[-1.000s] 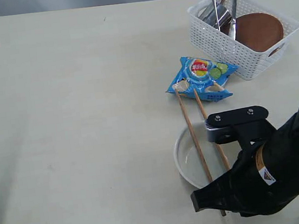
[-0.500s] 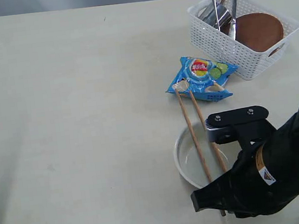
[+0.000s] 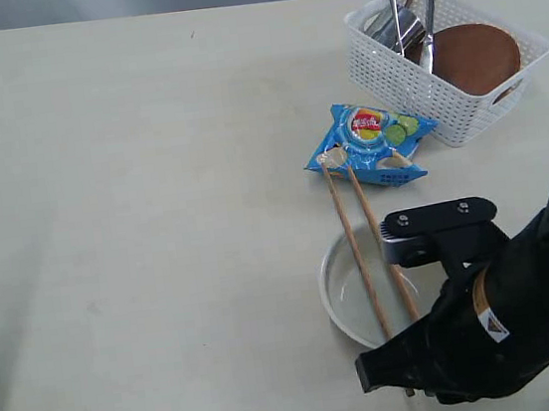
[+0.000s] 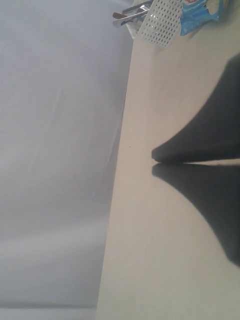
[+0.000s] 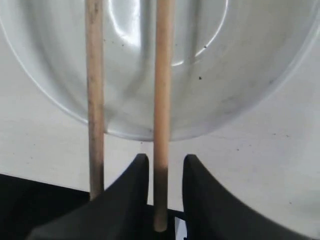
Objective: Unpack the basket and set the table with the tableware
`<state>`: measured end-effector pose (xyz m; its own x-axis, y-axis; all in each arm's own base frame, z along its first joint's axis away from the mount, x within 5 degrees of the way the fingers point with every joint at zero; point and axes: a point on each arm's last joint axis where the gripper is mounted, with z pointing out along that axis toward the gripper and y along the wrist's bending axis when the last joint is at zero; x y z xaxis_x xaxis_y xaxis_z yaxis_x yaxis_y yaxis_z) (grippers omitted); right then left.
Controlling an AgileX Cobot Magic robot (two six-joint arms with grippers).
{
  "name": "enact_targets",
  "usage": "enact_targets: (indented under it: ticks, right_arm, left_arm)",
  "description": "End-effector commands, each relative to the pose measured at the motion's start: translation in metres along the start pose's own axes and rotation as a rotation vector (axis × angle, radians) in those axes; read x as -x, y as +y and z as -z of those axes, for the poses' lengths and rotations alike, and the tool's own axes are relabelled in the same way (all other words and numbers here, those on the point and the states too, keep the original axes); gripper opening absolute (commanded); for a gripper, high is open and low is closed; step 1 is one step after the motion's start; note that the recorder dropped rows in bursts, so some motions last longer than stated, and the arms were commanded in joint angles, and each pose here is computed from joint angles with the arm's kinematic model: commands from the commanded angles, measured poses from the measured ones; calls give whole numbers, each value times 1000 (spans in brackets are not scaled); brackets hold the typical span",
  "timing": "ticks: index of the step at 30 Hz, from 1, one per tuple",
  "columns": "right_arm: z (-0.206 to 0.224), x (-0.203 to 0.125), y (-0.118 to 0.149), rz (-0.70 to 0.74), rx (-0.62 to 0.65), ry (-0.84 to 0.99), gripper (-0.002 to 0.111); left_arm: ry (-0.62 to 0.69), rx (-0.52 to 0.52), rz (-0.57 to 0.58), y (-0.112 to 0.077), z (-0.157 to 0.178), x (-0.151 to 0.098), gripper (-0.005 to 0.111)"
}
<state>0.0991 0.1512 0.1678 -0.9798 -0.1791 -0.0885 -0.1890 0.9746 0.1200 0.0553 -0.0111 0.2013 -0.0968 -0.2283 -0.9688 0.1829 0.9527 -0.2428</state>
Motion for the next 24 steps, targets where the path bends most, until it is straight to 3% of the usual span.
enact_targets:
  ticks: [1, 15, 24]
  right_arm:
    - [-1, -2, -1, -8, -8, 18, 24]
    - [11, 9, 11, 8, 36, -26, 32]
    - [18, 12, 9, 41, -32, -7, 32]
  left_arm:
    - [2, -1, -15, 0, 0, -1, 0]
    - [2, -1, -15, 0, 0, -1, 0]
    - [2, -1, -15, 0, 0, -1, 0]
